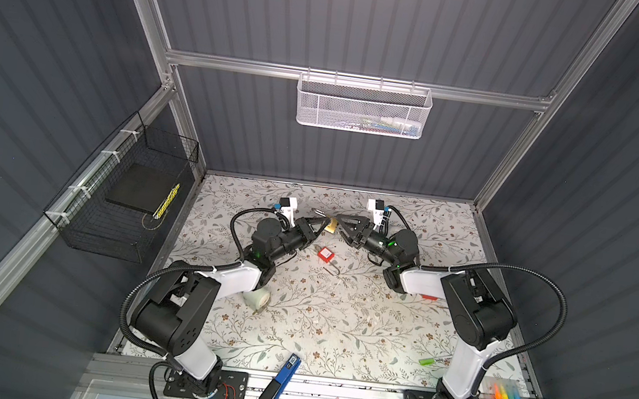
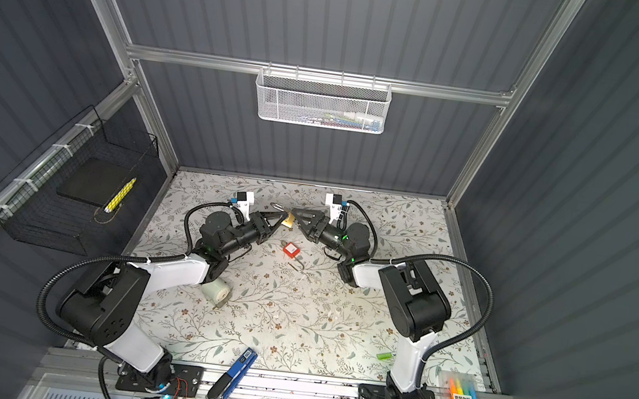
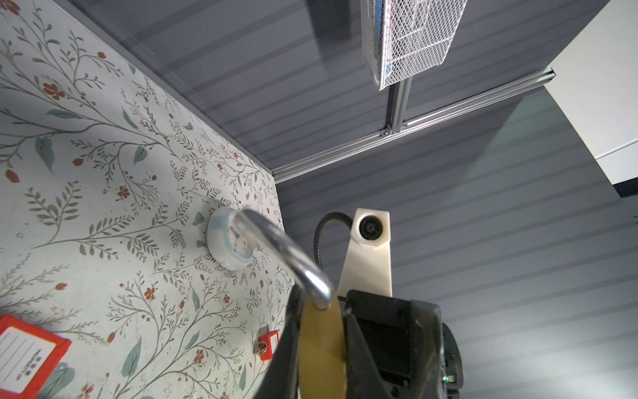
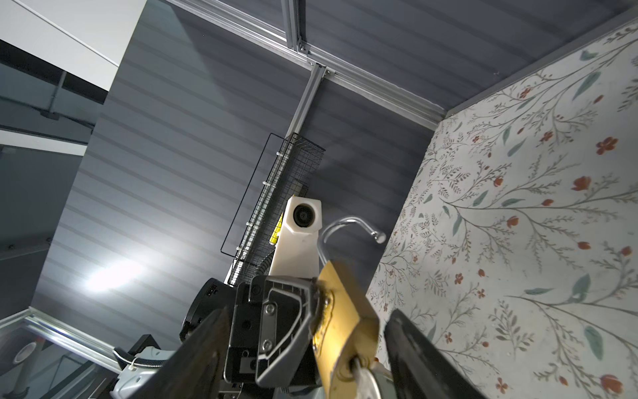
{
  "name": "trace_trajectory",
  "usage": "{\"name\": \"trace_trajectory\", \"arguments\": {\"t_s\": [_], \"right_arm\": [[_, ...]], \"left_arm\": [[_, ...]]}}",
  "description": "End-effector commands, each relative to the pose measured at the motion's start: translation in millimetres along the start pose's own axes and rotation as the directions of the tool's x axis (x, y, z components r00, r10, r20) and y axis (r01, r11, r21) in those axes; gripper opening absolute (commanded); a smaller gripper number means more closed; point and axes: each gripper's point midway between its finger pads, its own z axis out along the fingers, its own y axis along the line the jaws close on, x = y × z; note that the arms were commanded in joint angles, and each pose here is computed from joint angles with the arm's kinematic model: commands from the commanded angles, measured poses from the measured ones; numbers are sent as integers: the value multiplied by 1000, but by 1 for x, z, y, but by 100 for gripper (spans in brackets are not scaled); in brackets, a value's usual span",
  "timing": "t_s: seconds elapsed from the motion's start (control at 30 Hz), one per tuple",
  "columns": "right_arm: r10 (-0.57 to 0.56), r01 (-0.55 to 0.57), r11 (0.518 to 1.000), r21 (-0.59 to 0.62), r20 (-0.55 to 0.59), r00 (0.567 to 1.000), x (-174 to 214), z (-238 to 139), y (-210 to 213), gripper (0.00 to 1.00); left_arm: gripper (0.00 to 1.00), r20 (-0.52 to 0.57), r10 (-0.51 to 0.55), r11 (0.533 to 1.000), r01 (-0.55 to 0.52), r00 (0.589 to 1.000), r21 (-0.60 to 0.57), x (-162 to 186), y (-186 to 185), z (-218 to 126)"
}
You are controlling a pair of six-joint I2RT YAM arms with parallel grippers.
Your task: Lock with the key
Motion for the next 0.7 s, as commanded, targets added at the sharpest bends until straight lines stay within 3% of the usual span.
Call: {"name": "trace_trajectory", "arguments": {"t_s": [0.0,0.13,0.67], "right_arm": [[-13,13,998,-67,-3,1000,-1,6,13,75],[-17,16,998,-67,-4,1000,0,5,12,71],[8,-11,996,-86,-41,999,12,9,10,18]], "left_arm": [[0,30,52,990,-55,998,128,-14,-42,3],[0,27,53,990,-56,998,127,-14,-42,3],[0,25,39,990,-42,999,133,-13,-39,4]]}}
